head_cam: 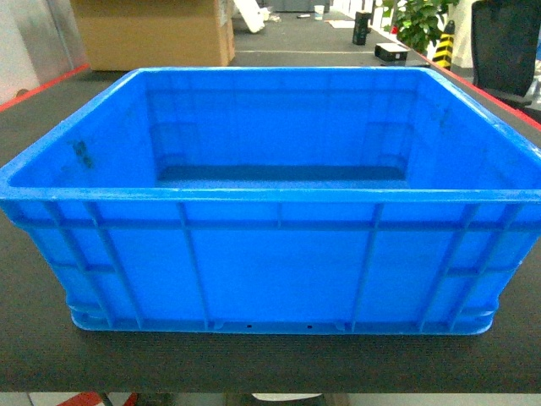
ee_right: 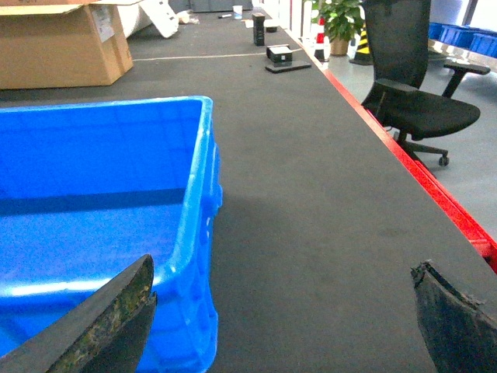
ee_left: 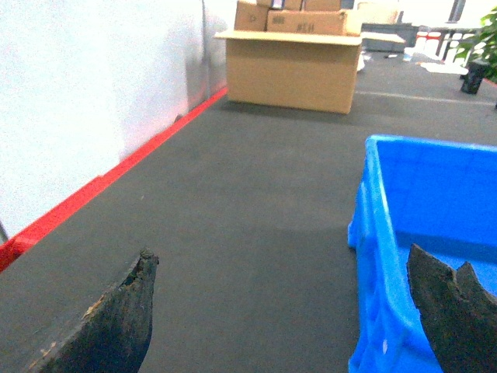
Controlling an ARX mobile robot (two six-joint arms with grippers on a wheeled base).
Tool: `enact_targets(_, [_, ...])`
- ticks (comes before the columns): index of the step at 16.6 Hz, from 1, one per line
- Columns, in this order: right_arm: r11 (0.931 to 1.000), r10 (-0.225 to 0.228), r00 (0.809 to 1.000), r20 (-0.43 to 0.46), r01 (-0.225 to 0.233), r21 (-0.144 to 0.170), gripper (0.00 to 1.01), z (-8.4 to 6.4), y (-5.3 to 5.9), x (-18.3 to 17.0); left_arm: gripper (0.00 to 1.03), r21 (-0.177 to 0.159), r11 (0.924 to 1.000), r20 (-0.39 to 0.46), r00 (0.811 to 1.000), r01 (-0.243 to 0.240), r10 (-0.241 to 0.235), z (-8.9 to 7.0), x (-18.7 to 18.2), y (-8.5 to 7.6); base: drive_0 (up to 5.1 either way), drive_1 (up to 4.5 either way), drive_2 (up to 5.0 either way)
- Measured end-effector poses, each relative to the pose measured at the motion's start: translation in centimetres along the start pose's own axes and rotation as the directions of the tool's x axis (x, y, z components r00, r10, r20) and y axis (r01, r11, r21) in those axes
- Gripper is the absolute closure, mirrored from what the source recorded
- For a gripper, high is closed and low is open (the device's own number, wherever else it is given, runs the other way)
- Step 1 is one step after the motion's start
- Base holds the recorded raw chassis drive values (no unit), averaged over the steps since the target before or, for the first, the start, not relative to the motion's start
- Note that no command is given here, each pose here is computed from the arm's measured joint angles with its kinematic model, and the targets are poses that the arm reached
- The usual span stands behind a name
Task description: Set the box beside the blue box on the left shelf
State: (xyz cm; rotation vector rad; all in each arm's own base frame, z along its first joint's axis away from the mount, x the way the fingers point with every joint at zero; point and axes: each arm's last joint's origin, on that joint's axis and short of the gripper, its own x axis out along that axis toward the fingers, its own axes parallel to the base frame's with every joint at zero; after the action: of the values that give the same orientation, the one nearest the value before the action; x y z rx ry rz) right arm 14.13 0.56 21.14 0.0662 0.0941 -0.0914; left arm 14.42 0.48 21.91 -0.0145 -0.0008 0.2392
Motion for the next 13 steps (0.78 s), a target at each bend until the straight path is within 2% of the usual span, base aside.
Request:
enact_targets(1, [0.9998,0.018,0.999,-0.028,-0.018,-0.004,0.03,1.7,0.5,1.9,0.05,0.005,0.9993,0.012,0.999,0.037,-0.038,1.8,2.2,-1.1,0.0,0.0,0.0])
enact_targets(2, [0.9995,0.029,0.997,-0.072,-0.029,-0.008,0.03,2.8,1.0,4.0,0.05,0.016,0.9973,-0.03,0.997,0.072,-0.072,2.3,4.3,-2.2,0.0,0.0,0.0])
enact_targets(4, [0.9958,0.09,0.974,-0.208,-0.092,0.002,0.03,3.5,2.4,8.3,0.05,0.041,0.9884,-0.161,0.977,0.147,-0.138,1.4,8.2,-4.9,0.0,0.0,0.0])
enact_targets(5, [0.9934,0.113,0.96,-0.255,-0.114,0.009,0.03,3.7,3.1,10.6,0.05,0.047,0.9845,-0.197,0.968,0.169,-0.157,0.9,10.1,-6.0,0.0,0.0,0.0])
enact_targets(6, [0.9911,0.132,0.95,-0.283,-0.131,0.024,0.03,3.9,3.7,12.8,0.05,0.05,0.9843,-0.208,0.966,0.169,-0.156,0.6,12.1,-6.6,0.0,0.0,0.0])
enact_targets(7, [0.9911,0.132,0.942,-0.308,-0.131,0.026,0.03,3.8,4.0,14.4,0.05,0.051,0.9831,-0.235,0.959,0.176,-0.159,0.1,13.7,-7.0,0.0,0.0,0.0])
enact_targets(8, [0.9912,0.132,0.926,-0.353,-0.127,0.037,0.03,3.3,4.3,16.1,0.05,0.059,0.9832,-0.283,0.948,0.172,-0.149,-1.1,15.1,-7.3,0.0,0.0,0.0])
enact_targets(10, [0.991,0.134,0.896,-0.423,-0.123,0.053,0.03,2.0,4.6,18.4,0.05,0.052,0.9839,-0.373,0.917,0.171,-0.14,-2.8,16.5,-7.3,0.0,0.0,0.0])
enact_targets(13, [0.9922,0.124,0.875,-0.468,-0.111,0.056,0.03,1.0,4.9,19.9,0.05,0.03,0.9845,-0.373,0.916,0.173,-0.15,-2.4,18.2,-7.7,0.0,0.0,0.0])
